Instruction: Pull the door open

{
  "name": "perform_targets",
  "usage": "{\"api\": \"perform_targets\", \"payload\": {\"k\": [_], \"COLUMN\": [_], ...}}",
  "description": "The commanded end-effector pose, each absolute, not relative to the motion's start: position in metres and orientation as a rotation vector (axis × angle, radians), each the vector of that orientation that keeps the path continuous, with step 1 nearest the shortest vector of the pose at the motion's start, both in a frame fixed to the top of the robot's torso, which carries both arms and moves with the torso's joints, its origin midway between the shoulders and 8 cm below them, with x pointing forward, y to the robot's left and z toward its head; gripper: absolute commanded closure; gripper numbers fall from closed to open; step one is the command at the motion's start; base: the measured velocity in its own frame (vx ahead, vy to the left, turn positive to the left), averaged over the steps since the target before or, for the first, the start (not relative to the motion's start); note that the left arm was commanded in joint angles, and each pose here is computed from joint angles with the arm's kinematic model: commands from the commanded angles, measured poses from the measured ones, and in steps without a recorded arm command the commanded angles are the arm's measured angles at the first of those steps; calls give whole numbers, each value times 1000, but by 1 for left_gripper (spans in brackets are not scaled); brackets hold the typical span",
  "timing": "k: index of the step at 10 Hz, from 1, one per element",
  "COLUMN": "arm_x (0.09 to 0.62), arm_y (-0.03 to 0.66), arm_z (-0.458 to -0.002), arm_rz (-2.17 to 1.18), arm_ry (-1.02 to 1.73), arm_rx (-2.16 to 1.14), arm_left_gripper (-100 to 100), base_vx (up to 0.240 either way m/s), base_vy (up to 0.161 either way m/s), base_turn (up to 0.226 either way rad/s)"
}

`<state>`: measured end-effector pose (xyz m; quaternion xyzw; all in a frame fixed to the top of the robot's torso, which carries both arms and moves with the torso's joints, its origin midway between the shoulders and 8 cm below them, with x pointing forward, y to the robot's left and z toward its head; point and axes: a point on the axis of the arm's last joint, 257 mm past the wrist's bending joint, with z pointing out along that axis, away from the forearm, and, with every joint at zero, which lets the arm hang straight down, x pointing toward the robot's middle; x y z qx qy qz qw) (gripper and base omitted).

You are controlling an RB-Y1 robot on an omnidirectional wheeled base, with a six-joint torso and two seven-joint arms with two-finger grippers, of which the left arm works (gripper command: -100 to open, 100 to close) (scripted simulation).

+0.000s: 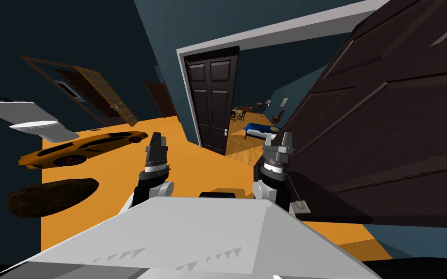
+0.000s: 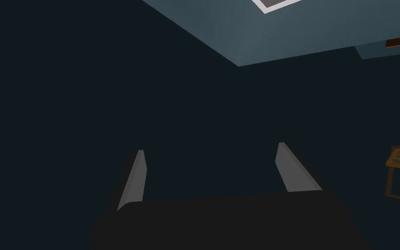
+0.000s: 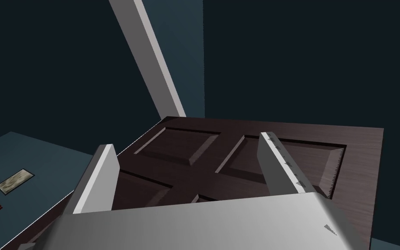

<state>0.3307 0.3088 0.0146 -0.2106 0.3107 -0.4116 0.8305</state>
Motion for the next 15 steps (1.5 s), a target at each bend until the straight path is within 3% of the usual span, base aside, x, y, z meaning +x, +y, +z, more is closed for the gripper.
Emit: {"api": "perform_targets", "payload": {"k": [1, 15], "arm_x": [333, 354], "arm_y": [309, 322], "arm_z": [7, -60], "arm_rz": [-813, -361], "arm_ry": [686, 882], "arm_rx": [-423, -215], "arm_left_gripper": [-100, -100], "base_vx": [99, 86], "base_vy": [-24, -28], "base_turn": [-37, -39]}}
